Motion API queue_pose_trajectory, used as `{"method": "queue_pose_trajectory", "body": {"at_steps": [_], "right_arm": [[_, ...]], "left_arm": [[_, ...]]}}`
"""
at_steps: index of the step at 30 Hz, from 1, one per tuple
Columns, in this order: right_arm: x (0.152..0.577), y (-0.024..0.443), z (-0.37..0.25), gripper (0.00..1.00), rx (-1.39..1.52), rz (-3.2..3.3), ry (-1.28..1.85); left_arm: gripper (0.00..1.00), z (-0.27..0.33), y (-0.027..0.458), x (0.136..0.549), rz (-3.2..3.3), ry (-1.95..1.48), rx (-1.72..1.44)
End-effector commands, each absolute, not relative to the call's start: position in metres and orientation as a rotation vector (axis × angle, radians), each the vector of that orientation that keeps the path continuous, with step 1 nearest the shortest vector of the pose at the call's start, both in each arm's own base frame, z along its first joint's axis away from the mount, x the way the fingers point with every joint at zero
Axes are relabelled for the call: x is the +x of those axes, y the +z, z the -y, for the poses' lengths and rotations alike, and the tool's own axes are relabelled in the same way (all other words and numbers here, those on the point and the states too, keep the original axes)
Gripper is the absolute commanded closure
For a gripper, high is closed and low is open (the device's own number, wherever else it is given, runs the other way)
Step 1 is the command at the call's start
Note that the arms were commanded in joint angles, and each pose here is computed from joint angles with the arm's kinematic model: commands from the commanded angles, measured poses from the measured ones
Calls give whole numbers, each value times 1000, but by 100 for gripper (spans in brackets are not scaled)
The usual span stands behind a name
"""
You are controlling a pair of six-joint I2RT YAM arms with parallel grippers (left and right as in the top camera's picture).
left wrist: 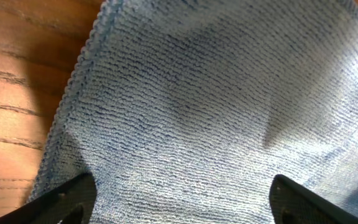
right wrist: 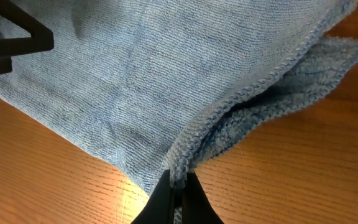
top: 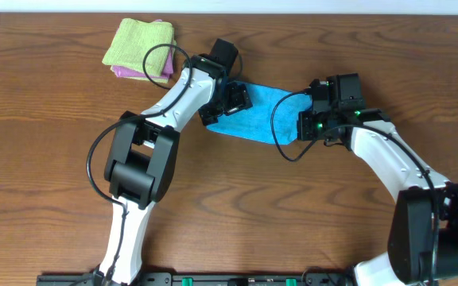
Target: Fold the cloth
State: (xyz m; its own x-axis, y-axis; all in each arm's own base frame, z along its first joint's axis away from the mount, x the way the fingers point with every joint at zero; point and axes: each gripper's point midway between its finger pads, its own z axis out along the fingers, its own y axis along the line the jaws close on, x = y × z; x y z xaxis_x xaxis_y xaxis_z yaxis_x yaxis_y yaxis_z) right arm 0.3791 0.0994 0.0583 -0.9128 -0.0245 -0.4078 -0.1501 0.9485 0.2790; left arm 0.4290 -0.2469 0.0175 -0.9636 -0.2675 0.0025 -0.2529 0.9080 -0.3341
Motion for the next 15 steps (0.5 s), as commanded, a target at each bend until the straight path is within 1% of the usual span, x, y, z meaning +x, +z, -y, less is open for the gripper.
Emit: {"method": "queue_pose_trajectory", "body": {"at_steps": [1,4,8,12,15], "right_arm": [[385,69,-104,99,-167,-2660,427],[384,69,-104,99,-170,-2663,425],[382,68,-103,99,-169,-2671,422],[382,68,-104,99,-171,-2674,425],[381,73,-113,99,-227,-2660,473]], "left_arm": [[5,242,44,436,-2968,-525,-311],[3,242,70,444,-2898,-562,-252],[2,229,100,449,-2831,-533,-236],[4,185,100,445,-2845,-278,-296],[4,160,95,438,-2890,-181,-310]]}}
